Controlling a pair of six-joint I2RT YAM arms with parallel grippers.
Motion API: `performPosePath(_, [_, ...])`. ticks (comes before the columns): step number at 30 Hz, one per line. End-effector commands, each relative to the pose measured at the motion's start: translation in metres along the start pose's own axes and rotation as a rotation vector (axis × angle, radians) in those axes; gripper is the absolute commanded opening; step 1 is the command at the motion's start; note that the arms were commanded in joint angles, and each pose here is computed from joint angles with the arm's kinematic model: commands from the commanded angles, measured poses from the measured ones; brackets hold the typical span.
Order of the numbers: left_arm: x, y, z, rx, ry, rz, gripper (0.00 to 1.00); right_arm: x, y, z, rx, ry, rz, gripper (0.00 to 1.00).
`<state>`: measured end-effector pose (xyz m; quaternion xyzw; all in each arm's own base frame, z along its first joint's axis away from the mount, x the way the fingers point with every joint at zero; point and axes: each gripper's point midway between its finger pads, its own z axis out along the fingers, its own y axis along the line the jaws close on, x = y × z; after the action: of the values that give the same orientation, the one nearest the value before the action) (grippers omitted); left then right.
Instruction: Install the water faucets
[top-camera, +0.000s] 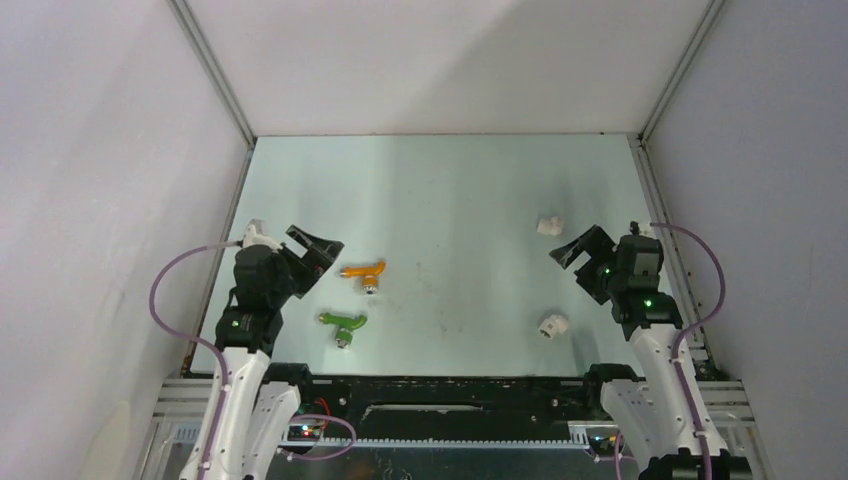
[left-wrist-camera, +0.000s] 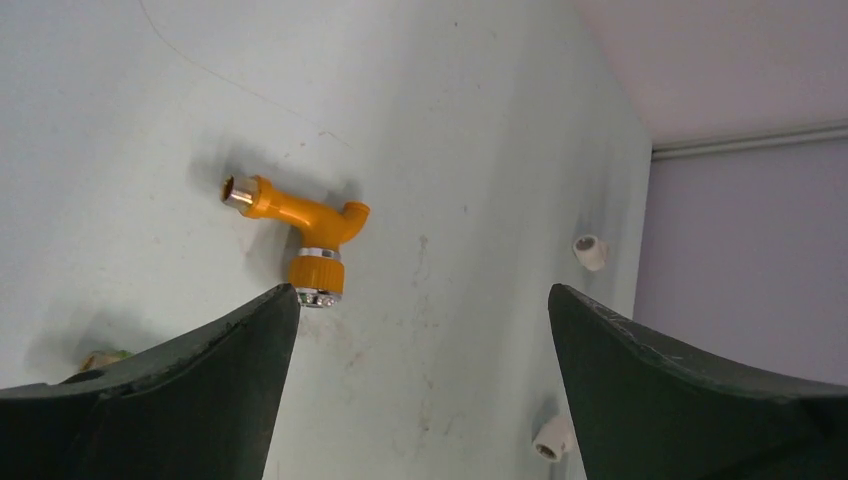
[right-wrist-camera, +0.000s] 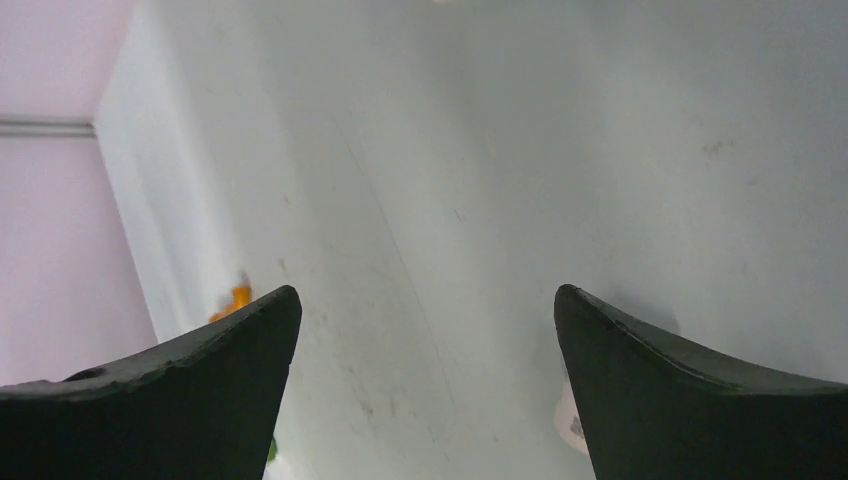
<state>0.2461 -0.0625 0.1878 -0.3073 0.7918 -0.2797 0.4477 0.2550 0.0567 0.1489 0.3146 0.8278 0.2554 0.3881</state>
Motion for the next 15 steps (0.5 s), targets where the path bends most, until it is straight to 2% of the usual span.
performPosePath(1, [0.015, -0.011, 0.011, 0.073, 0.096, -0.056, 1.00, 0.027, -0.012, 0.002, 0.072, 0.138, 0.004, 0.99])
performPosePath(7, [0.057, -0.030, 0.017, 0.221, 0.228, -0.066, 1.00, 0.057, -0.033, 0.005, 0.214, 0.339, -0.075, 0.99])
performPosePath(15, [0.128, -0.055, 0.017, 0.242, 0.439, 0.090, 0.99, 0.053, -0.061, -0.022, 0.387, 0.378, -0.153, 0.99])
